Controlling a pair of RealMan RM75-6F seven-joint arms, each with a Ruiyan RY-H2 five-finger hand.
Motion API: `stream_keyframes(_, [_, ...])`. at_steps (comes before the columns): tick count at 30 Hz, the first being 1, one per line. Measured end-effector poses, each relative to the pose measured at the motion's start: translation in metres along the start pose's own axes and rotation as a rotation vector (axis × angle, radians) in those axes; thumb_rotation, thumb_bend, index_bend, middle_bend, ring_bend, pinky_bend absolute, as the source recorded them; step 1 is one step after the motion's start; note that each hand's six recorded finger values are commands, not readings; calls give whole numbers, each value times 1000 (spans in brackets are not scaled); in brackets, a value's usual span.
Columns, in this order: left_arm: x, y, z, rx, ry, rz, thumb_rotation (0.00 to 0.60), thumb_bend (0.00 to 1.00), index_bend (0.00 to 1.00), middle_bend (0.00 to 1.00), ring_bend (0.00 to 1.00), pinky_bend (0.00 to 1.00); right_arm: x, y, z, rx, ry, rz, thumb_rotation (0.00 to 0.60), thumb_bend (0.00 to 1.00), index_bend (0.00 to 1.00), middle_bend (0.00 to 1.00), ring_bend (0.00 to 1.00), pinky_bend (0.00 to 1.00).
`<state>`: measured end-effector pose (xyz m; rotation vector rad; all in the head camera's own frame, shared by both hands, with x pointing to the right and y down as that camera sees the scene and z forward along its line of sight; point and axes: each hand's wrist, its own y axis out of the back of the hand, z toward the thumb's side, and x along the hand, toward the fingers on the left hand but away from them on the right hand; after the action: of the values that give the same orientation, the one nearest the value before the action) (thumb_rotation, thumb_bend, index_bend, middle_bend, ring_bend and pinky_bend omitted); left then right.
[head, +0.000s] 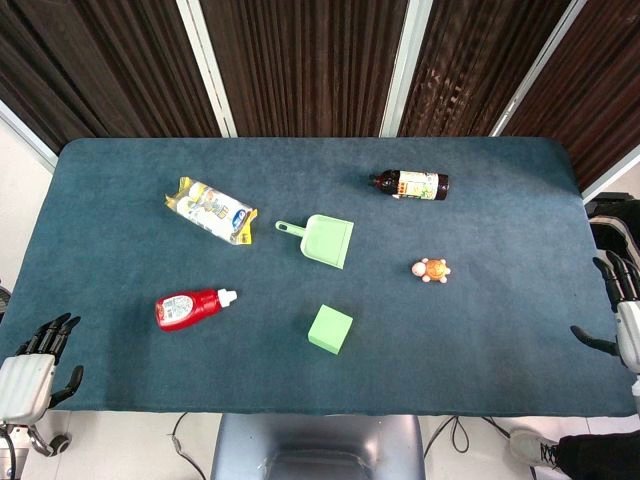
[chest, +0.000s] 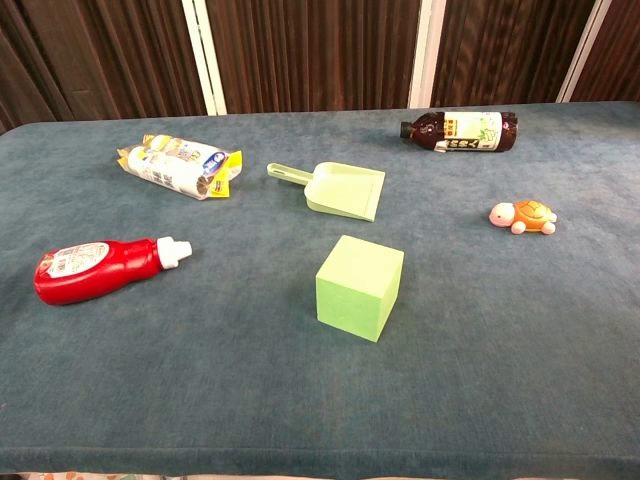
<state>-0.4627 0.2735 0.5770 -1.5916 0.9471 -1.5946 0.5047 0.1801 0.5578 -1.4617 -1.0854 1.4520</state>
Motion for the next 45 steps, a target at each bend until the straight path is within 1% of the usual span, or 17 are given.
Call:
stream_keyframes(9, [0, -1, -2, -4, -1, 0, 600, 410, 118, 87, 119, 337, 1, -2, 0, 6, 0, 15, 600, 0, 206, 116, 96, 312])
stream_keyframes(11, [2, -1, -2, -6, -4, 1, 600, 410, 118, 87, 119, 338, 1, -2, 0, 11, -2, 14, 600, 0, 206, 116, 124, 312])
stream_keyframes(12, [2, -2, -2, -8, -5, 0, 600, 410, 118, 87, 119, 338, 1, -2, 1, 12, -2, 13, 600, 0, 206, 116, 159, 312])
stream_keyframes(14, [3, -3, -3, -13, -6, -5, 600, 410, 118, 87, 119, 339, 1, -2, 2, 12, -1, 3, 600, 0, 206, 117, 272, 362])
stream_keyframes(15, [3, -3, -3, -14, -7, -6, 600, 410, 118, 87, 119, 339, 1, -3, 2, 13, -1, -1, 600, 0, 206, 121, 359, 429])
stream_keyframes(16, [3, -4, -4, -16, -7, -7, 600, 410, 118, 87, 119, 339, 1, -3, 3, 14, 1, -5, 600, 0, 207, 132, 479, 539])
stream_keyframes(17, [2, -4, -4, -17, -6, -7, 600, 409, 118, 87, 119, 340, 1, -3, 4, 12, 5, -9, 600, 0, 208, 141, 548, 600])
stream_keyframes(19, [2, -3, -5, -20, -3, -4, 600, 409, 118, 87, 119, 340, -1, -4, 6, 4, 11, -9, 600, 0, 225, 180, 721, 744])
stream_keyframes(22, [3, -2, -7, -26, 5, 2, 600, 410, 118, 87, 119, 340, -9, -7, 10, -2, 22, 2, 600, 1, 260, 217, 815, 812])
stream_keyframes(25, [4, -1, -6, -32, 4, 7, 600, 410, 118, 87, 119, 341, -21, -13, 16, -7, 32, 25, 600, 3, 284, 236, 852, 843])
stream_keyframes(28, [3, -2, -5, -30, -1, 0, 600, 410, 118, 87, 119, 340, -36, -23, 23, -10, 37, 65, 600, 3, 311, 248, 887, 873])
stream_keyframes(31, [3, -2, -6, -34, 1, 5, 600, 410, 118, 87, 119, 340, -55, -38, 32, -13, 47, 122, 600, 19, 354, 270, 919, 904])
stream_keyframes(33, [3, -1, -7, -36, 4, 6, 600, 410, 118, 87, 119, 341, -69, -50, 41, -15, 62, 163, 600, 48, 389, 298, 939, 924])
stream_keyframes(36, [2, -1, -8, -40, 8, 6, 600, 409, 118, 87, 119, 341, -90, -67, 56, -17, 91, 207, 600, 86, 435, 331, 958, 945])
stream_keyframes(39, [1, -2, -9, -41, 10, 4, 600, 410, 118, 87, 119, 342, -105, -83, 70, -34, 113, 235, 600, 125, 471, 348, 972, 960])
stream_keyframes(42, [0, -2, -10, -44, 12, 3, 600, 409, 118, 87, 119, 342, -117, -94, 83, -53, 130, 243, 600, 176, 497, 367, 983, 971])
stream_keyframes(45, [-1, -3, -13, -50, 19, 3, 600, 409, 118, 87, 119, 342, -127, -105, 93, -61, 139, 256, 600, 195, 508, 377, 985, 973])
